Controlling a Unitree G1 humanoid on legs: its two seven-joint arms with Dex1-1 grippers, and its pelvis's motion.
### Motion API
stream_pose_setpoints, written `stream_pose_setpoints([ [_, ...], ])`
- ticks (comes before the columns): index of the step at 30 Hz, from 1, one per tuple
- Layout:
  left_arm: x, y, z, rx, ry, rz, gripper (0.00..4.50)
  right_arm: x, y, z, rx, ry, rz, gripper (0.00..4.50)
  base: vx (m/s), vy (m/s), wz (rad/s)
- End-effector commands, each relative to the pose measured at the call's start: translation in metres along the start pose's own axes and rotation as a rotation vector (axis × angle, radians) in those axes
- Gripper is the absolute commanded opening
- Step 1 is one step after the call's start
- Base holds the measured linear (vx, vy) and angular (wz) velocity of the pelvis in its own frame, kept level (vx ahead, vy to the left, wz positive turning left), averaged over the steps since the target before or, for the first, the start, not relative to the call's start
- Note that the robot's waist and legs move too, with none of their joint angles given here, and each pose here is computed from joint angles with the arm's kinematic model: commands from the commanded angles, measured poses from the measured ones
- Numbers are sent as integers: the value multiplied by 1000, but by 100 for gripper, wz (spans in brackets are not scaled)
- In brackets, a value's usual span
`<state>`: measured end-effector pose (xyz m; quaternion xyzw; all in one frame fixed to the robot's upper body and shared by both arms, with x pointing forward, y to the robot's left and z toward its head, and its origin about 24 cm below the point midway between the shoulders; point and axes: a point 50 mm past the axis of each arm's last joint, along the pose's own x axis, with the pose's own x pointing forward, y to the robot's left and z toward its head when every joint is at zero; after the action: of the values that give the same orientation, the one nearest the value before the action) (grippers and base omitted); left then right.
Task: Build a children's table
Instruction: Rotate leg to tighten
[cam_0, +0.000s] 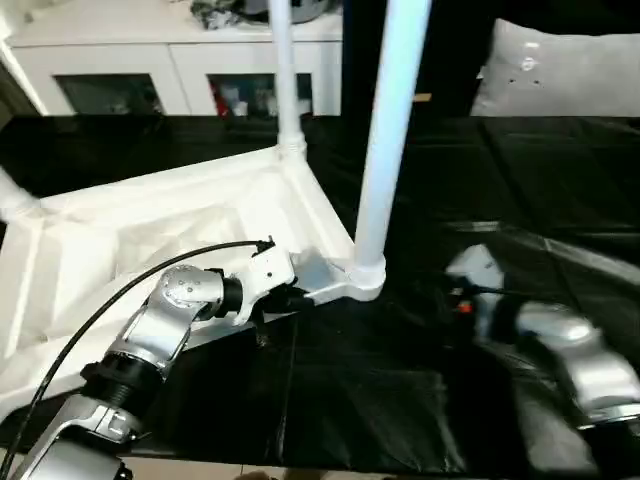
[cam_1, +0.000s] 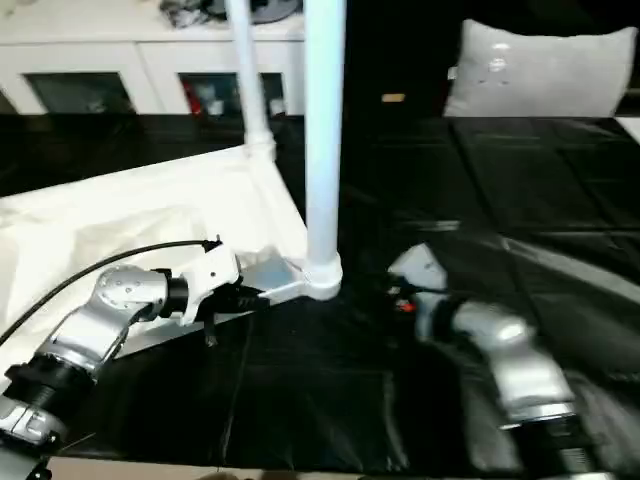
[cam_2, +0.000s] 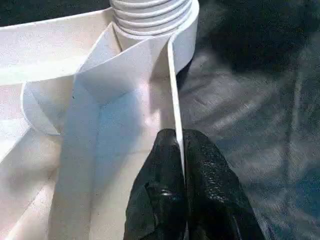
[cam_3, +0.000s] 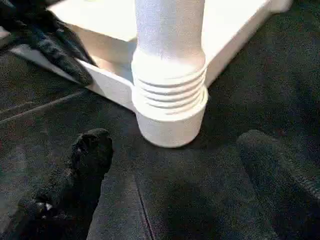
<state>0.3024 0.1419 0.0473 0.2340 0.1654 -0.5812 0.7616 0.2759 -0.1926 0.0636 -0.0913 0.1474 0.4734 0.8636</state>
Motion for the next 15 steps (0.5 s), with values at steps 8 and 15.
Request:
stream_pose_setpoints([
  [8,6,-16,0,99,29,-205,0,21,1,19,-91,-23,111,443,0,0,0],
  [15,7,-20,6,123,8,-251,0,29,1,16,-91,0,144,415,0,0,0],
])
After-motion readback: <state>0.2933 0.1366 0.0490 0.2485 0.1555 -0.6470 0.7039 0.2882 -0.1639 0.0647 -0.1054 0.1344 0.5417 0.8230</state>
